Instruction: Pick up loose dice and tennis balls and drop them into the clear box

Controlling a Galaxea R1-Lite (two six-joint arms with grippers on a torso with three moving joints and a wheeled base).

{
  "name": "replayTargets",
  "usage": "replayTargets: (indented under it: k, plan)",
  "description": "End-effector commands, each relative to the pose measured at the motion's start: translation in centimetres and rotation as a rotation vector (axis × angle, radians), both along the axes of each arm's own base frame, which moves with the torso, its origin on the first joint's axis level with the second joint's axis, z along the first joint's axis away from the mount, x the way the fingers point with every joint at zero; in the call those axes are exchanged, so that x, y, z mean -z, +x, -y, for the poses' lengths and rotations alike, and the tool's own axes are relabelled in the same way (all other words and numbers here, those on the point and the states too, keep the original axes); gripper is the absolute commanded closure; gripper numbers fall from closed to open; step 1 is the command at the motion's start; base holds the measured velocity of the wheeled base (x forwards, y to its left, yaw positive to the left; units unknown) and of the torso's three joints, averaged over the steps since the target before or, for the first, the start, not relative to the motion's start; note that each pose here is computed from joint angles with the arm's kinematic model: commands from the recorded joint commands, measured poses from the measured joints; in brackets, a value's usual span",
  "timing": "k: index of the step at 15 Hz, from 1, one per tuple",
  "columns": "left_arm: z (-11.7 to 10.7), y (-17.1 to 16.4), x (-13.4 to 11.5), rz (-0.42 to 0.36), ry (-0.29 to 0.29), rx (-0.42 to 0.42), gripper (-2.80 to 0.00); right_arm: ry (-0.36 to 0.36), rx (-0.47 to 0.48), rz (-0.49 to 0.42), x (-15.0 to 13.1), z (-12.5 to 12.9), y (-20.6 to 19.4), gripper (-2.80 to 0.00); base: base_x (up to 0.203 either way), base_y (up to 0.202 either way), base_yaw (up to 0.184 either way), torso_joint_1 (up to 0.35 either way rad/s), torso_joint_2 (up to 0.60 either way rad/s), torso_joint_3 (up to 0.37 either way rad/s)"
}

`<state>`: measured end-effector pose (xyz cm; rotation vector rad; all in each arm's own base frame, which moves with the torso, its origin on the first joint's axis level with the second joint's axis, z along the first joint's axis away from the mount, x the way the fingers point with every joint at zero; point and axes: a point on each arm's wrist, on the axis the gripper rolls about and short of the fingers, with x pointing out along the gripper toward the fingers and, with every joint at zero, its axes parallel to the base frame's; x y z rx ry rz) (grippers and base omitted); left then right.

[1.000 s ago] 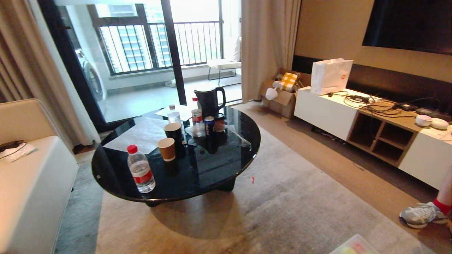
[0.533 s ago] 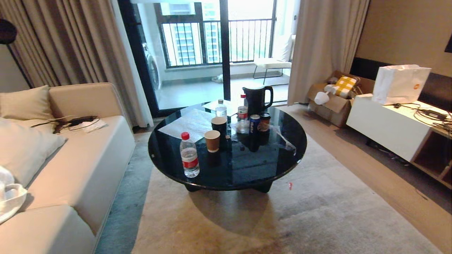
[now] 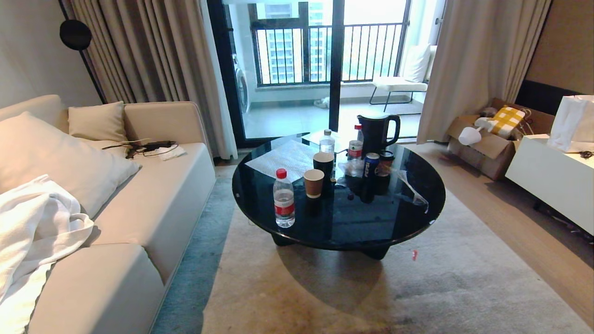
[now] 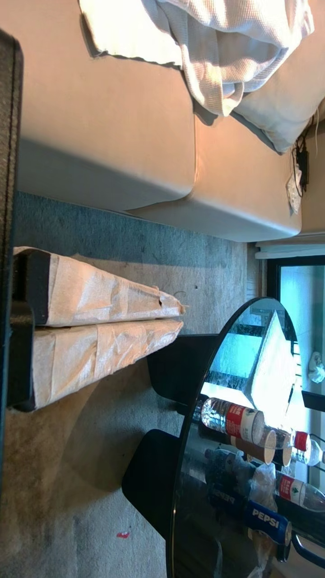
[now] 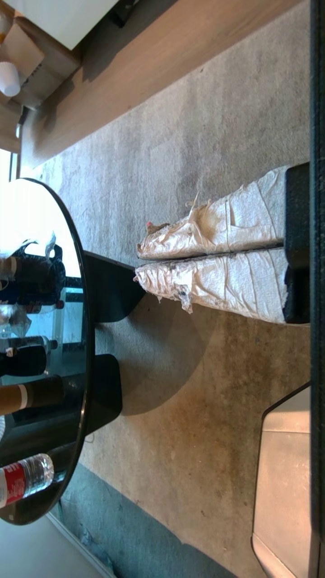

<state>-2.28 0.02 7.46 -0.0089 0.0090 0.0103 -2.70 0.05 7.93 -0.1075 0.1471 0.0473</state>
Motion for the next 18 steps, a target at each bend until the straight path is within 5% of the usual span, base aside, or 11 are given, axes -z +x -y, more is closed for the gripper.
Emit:
replayTargets:
  k: [1, 18]
  plan:
    - [0.00, 0.00, 0.00, 0.000, 0.000, 0.000, 0.00, -0.001, -0.001, -0.002, 0.00, 0.00, 0.01, 0.00, 0.000, 0.000, 0.000, 0.000, 0.00, 0.000]
    - [0.00, 0.01, 0.04, -0.002, 0.001, 0.000, 0.00, 0.013, 0.006, -0.009, 0.16, 0.01, 0.05, 0.00, 0.000, 0.000, 0.000, 0.000, 0.00, 0.000]
